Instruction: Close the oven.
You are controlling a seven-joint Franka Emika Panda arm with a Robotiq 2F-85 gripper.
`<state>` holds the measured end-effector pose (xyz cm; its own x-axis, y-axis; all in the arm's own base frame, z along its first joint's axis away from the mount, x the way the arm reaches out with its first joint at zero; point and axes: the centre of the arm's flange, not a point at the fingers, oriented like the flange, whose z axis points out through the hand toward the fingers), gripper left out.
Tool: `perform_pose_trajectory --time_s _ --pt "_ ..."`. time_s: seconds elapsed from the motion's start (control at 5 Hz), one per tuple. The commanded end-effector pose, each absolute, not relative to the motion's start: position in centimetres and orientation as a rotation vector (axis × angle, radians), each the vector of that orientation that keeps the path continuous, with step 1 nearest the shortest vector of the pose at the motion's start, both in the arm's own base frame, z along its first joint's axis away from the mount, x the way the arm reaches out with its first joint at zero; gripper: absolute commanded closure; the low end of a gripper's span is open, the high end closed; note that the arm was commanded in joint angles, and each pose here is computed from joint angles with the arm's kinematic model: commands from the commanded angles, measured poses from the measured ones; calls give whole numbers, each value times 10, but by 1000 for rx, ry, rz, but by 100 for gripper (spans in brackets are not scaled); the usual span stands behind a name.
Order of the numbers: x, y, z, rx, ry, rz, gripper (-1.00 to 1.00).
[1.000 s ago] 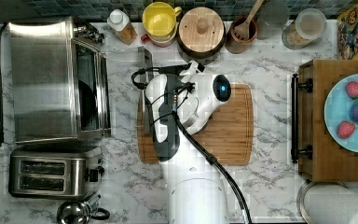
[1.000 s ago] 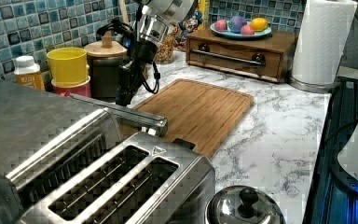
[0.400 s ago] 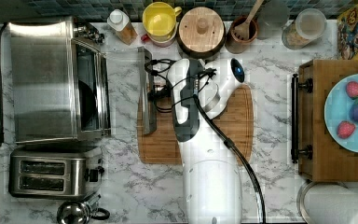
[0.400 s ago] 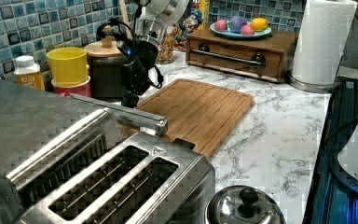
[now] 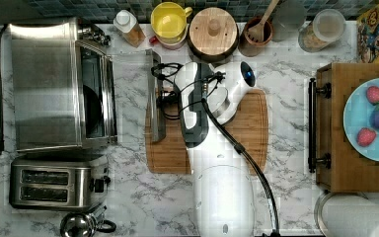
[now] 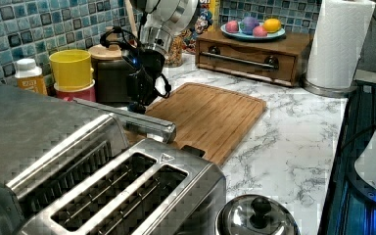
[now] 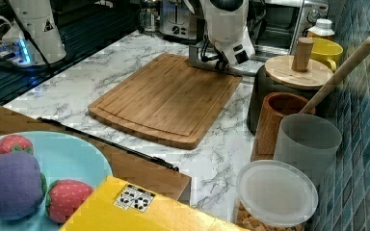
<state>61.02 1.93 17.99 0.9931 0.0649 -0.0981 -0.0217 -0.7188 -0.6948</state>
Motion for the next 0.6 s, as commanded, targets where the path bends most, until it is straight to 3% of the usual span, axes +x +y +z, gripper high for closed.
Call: perform_pose_trajectory --time_s 0.2,0.6 --pt "615 129 339 -2333 -264 -85 100" --pt "594 177 375 -2396 -353 -108 100"
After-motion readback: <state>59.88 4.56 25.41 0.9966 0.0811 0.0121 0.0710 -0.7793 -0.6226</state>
